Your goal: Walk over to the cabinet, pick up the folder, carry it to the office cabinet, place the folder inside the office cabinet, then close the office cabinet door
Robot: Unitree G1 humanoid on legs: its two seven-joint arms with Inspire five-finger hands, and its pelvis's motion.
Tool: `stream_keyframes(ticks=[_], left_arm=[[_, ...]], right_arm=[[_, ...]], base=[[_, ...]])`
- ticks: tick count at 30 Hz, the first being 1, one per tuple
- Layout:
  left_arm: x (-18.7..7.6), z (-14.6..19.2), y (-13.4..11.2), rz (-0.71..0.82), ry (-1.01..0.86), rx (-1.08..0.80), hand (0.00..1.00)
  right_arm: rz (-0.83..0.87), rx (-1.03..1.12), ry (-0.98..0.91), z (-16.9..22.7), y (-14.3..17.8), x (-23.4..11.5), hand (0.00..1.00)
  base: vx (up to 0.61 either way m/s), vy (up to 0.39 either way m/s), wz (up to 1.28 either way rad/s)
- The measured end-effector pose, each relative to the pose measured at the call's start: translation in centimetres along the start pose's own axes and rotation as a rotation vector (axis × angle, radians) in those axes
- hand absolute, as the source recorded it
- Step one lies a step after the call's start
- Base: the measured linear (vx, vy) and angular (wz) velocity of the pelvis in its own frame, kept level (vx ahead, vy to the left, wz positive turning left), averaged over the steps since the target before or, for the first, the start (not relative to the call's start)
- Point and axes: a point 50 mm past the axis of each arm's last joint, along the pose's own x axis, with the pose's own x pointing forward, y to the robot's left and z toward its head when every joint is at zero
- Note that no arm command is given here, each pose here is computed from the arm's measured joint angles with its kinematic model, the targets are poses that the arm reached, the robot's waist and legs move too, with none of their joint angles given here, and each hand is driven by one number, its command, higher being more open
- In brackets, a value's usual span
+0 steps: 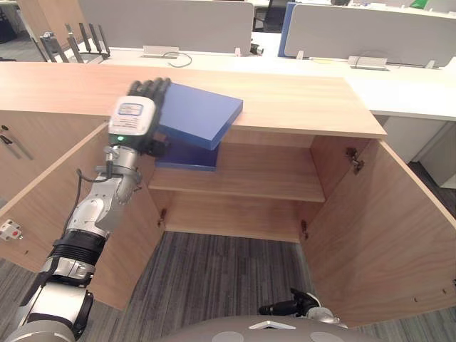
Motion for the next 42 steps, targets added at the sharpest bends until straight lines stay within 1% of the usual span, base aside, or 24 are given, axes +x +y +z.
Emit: stream_keyframes(ticks=[4, 8, 13, 21, 22, 31, 33, 35, 37, 42], left_arm=[[-0.1, 1.5, -1.1, -0.075, -0.079, -0.007, 1.00], [0.3, 2.7, -1.5, -0.111, -0.141, -0.008, 1.00], [1.2, 2.6, -1.3, -0.110, -0.137, 0.004, 1.00], [1.9, 1.9, -1.4, -0.127, -0.110, 0.024, 1.00], [2.0, 1.8, -1.4, -0.126, -0.102, 0.028, 0.00], [2.4, -0.3, -1.7, -0.121, -0.004, 0.161, 0.00], [2.9, -0.2, -1.2, -0.084, -0.007, 0.164, 0.00], [3.9, 0.0, 0.0, -0.018, -0.009, 0.166, 0.00], [4.3, 0.0, 0.5, 0.001, -0.009, 0.170, 0.00], [4.3, 0.3, 0.0, -0.013, 0.001, 0.148, 0.00]], right_arm=[[0.003, 0.000, -0.003, 0.1, 0.0, 0.0, 1.00], [0.003, 0.000, -0.003, 0.1, 0.0, 0.0, 1.00], [0.003, 0.001, -0.005, 0.2, 0.0, 0.0, 1.00], [0.004, 0.003, -0.013, 0.5, 0.0, 0.1, 1.00], [0.004, 0.003, -0.013, 0.5, 0.0, 0.1, 1.00], [0.003, 0.007, -0.016, 0.6, -0.1, 0.1, 1.00], [0.001, 0.010, -0.016, 0.6, -0.1, 0.1, 1.00], [-0.007, 0.027, -0.015, 0.5, -0.2, 0.1, 1.00], [-0.011, 0.040, -0.015, 0.5, -0.4, 0.1, 1.00], [-0.015, 0.046, -0.015, 0.6, -0.5, 0.1, 1.00]], base=[[-0.05, -0.019, -0.02], [-0.02, -0.011, -0.01], [0.00, 0.000, 0.00], [-0.01, -0.003, -0.06], [-0.06, -0.018, -0.05], [-0.05, -0.017, -0.05], [-0.04, -0.021, -0.02], [-0.04, -0.018, -0.01], [-0.02, -0.007, -0.01], [-0.02, -0.012, -0.01]])
